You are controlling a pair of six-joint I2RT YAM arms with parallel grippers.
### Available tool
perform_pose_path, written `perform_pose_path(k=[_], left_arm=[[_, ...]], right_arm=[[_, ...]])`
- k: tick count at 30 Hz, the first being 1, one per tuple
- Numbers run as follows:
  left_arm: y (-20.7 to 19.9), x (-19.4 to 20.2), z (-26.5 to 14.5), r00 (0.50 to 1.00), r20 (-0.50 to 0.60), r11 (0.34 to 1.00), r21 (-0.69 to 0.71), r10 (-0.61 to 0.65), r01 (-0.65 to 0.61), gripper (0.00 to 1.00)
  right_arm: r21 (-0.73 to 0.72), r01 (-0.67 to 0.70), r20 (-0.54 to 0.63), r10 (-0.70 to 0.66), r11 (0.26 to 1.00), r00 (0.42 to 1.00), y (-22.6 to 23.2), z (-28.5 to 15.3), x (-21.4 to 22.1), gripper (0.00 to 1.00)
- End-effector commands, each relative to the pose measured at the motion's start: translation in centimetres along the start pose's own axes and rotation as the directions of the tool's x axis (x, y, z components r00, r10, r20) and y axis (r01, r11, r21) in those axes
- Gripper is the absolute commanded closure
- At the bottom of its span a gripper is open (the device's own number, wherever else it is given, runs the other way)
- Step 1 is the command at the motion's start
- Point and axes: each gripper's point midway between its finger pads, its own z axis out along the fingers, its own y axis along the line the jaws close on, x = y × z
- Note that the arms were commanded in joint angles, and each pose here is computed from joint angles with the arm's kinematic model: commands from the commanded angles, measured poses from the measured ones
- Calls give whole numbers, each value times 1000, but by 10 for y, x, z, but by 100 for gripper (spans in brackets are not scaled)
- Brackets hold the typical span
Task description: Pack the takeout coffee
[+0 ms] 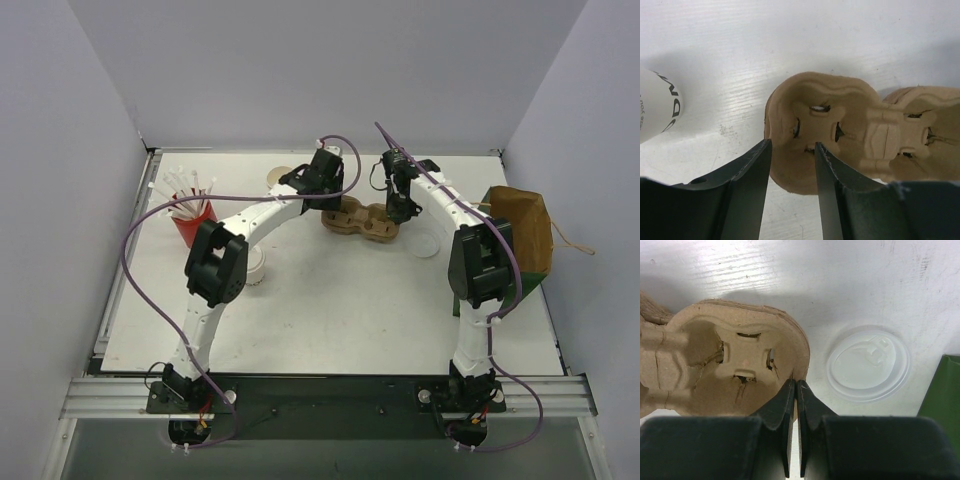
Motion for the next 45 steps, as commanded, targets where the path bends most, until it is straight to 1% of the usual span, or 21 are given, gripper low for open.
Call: perform_pose_path(k=[1, 2, 6, 12, 14, 19, 22, 26, 27, 31, 33, 45], left_arm=[[-2, -24, 10, 998, 68, 1000, -5, -7, 8, 51], [0, -24, 11, 998, 65, 1000, -14, -1, 2, 53], [8, -22, 16, 998, 66, 999, -53, 9, -5, 53], [12, -20, 19, 998, 61, 998, -65, 15, -11, 54], [14, -20, 19, 998, 63, 997, -73, 17, -12, 58], [18, -22, 19, 998, 69, 997, -75, 15, -10, 59], [18, -23, 19, 998, 64, 997, -77, 21, -16, 65], [16, -23, 18, 998, 66, 998, -67, 25, -21, 77], [15, -24, 18, 997, 66, 998, -62, 27, -23, 81], [15, -25, 14, 997, 69, 998, -60, 33, -29, 90], [15, -28, 11, 997, 76, 998, -58, 33, -29, 92], [11, -53, -14, 988, 145, 999, -38, 44, -39, 94]], right_arm=[[19, 2, -21, -1, 1000, 1000, -4, -1, 1, 100], [17, 3, -20, -2, 1000, 1000, -4, -1, 0, 100], [13, 1, -28, -1, 1000, 1000, -3, 1, 2, 100], [10, -8, -28, 9, 1000, 1000, -2, 2, 1, 100], [11, -10, -27, 10, 1000, 1000, -2, 2, 1, 100], [9, -13, -27, 14, 1000, 1000, -1, 2, 0, 100], [8, -14, -20, 14, 1000, 1000, 0, 0, -1, 100], [4, -22, -6, 22, 1000, 1000, 0, -4, -6, 100], [2, -23, -5, 23, 1000, 1000, 0, -5, -6, 100], [-6, -28, 8, 28, 1000, 1000, 1, -10, -10, 100], [-6, -35, 17, 35, 999, 999, 0, -12, -12, 100], [-24, -59, 79, 60, 998, 995, -1, -35, -28, 100]])
